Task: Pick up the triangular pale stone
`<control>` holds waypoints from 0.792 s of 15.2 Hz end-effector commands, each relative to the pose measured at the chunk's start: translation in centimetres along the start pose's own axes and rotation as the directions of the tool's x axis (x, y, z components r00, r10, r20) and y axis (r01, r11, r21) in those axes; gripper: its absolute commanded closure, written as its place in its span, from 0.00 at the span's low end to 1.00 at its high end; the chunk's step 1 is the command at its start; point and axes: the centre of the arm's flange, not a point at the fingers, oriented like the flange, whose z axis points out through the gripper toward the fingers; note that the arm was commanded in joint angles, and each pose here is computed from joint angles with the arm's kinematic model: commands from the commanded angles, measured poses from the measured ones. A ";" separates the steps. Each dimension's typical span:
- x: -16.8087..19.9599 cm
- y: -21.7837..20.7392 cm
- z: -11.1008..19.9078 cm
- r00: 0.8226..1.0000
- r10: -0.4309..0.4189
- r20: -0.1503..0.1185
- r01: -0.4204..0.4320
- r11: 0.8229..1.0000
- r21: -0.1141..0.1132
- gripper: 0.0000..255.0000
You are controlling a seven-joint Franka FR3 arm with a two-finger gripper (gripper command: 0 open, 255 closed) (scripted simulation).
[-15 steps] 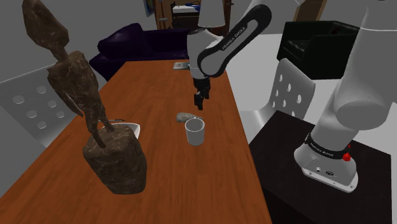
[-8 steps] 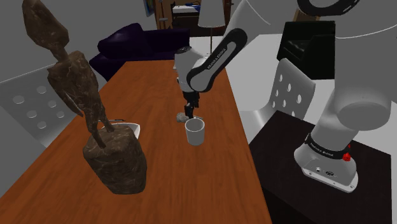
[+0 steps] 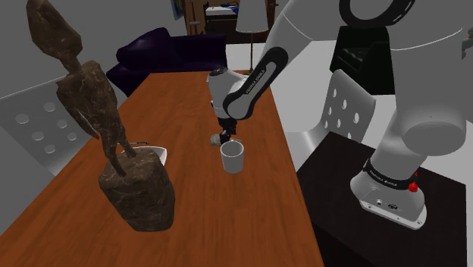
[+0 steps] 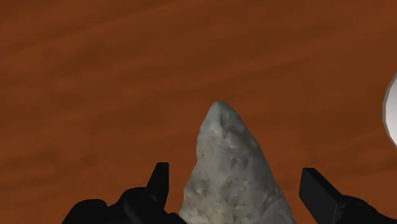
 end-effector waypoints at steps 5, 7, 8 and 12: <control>0.0 -0.1 0.2 1.000 0.000 -0.001 0.000 1.000 0.000 1.00; 0.0 -0.1 0.2 1.000 0.000 -0.001 0.000 1.000 0.000 1.00; 0.0 -0.1 0.2 1.000 0.000 -0.001 0.000 1.000 0.000 1.00; -0.1 0.1 -0.8 1.000 0.000 -0.001 0.000 1.000 0.000 1.00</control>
